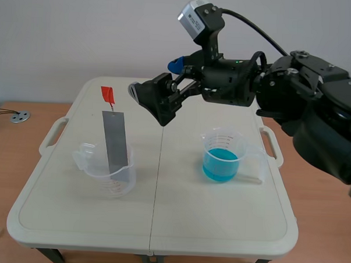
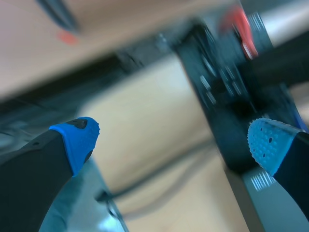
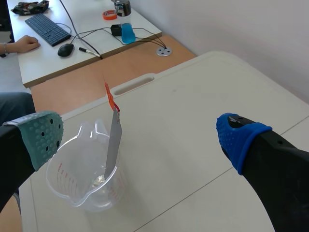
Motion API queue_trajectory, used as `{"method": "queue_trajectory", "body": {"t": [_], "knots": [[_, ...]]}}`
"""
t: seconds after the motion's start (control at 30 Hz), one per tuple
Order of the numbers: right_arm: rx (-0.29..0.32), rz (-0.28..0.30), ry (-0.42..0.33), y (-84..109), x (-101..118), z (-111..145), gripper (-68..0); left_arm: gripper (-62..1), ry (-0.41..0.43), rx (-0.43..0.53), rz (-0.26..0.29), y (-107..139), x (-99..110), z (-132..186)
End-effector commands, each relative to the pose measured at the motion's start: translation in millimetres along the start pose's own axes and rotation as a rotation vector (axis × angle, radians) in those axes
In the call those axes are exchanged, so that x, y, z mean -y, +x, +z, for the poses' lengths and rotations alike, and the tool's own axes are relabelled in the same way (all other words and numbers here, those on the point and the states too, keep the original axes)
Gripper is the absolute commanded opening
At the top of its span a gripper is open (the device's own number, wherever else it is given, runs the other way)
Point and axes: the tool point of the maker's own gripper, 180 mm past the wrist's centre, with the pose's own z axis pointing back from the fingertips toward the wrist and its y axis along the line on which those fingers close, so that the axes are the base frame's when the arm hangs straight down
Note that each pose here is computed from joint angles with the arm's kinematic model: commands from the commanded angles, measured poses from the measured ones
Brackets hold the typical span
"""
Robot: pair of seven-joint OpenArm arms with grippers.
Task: Hold the metal plate by the orange handle, dip it into the blue solution, take it out and point at it, then put the plate back in the beaker on the left.
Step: 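Return to the home posture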
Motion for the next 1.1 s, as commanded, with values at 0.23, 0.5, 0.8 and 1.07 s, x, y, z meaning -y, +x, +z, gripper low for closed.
{"method": "queue_trajectory", "body": {"t": [0.23,0.5,0.8,1.07], "knots": [[0.028,0.034,-0.076,4.5,2,62,-1.2,1.4,0.174,0.311,-0.204,132,-60,14],[0.014,0.026,-0.134,-2.4,-9,108,-1.2,1.4,0.167,0.5,-0.308,208,-74,6],[-0.003,-0.001,-0.167,-11.0,-32,141,-1.2,1.4,0.163,0.705,-0.36,272,-67,6],[-0.028,-0.032,-0.19,-18.1,-53,163,-1.2,1.4,0.048,0.806,-0.361,299,-27,-11]]}}
